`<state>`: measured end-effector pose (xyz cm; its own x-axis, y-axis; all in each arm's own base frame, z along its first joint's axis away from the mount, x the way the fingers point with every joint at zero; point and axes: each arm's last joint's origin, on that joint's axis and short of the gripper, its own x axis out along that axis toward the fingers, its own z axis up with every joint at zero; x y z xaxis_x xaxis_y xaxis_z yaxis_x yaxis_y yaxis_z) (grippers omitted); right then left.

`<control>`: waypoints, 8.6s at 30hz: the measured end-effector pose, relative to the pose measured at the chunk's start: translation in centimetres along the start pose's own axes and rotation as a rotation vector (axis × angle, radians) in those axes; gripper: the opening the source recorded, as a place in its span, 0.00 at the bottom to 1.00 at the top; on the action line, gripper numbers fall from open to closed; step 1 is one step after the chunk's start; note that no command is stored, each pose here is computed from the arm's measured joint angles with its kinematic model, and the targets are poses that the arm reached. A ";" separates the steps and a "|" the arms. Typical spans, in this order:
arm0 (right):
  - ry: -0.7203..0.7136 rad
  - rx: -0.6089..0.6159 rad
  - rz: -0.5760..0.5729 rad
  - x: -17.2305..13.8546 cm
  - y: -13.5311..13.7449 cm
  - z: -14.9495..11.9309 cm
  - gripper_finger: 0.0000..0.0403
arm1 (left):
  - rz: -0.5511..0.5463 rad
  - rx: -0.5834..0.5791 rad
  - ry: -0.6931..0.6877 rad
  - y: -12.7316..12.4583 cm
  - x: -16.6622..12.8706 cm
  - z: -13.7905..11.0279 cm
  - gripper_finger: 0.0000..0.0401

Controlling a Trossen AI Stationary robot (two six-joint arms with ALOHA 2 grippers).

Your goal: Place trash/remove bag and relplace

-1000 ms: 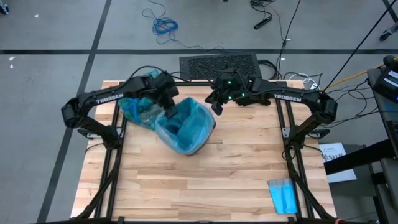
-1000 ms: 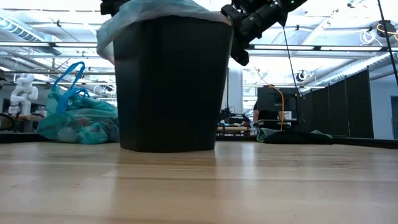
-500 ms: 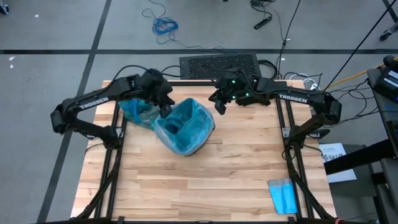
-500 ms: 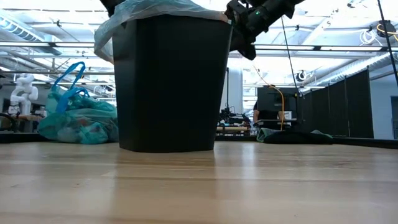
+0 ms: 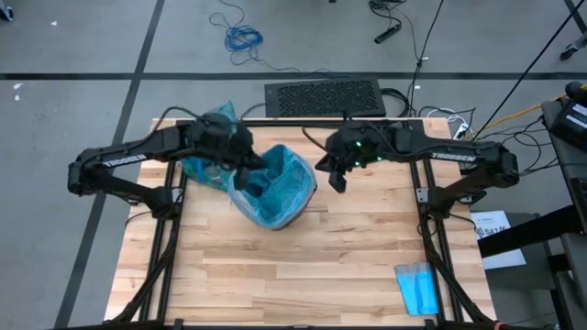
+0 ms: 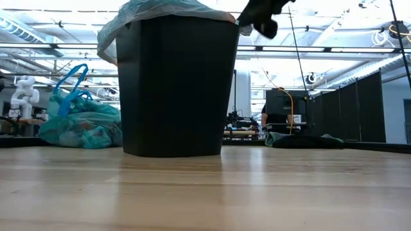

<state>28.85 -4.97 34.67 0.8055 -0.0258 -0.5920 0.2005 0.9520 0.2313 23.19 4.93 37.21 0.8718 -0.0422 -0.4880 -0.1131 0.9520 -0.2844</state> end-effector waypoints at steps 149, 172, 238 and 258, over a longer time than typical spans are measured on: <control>-0.204 0.518 -0.085 4.1 -3.2 -6.8 0.00 | 0.343 -0.086 0.119 -0.5 9.7 -2.3 0.00; -0.179 0.517 -0.060 5.2 -2.8 -7.0 0.00 | 0.256 -0.005 -0.005 -2.1 5.0 0.5 0.00; -0.156 0.462 -0.136 3.4 2.1 -8.8 0.00 | 0.326 -0.275 0.092 -1.5 5.0 -10.3 0.00; -0.514 0.097 0.055 -10.2 3.0 -7.3 0.00 | 0.111 -0.173 -0.267 -3.7 -5.2 -8.9 0.00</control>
<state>17.20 0.39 35.74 0.9811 -0.1462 -0.1271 0.1813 0.9243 0.3358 14.86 -1.07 33.43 0.9413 0.1612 -0.2965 -0.2731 0.8800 -0.3887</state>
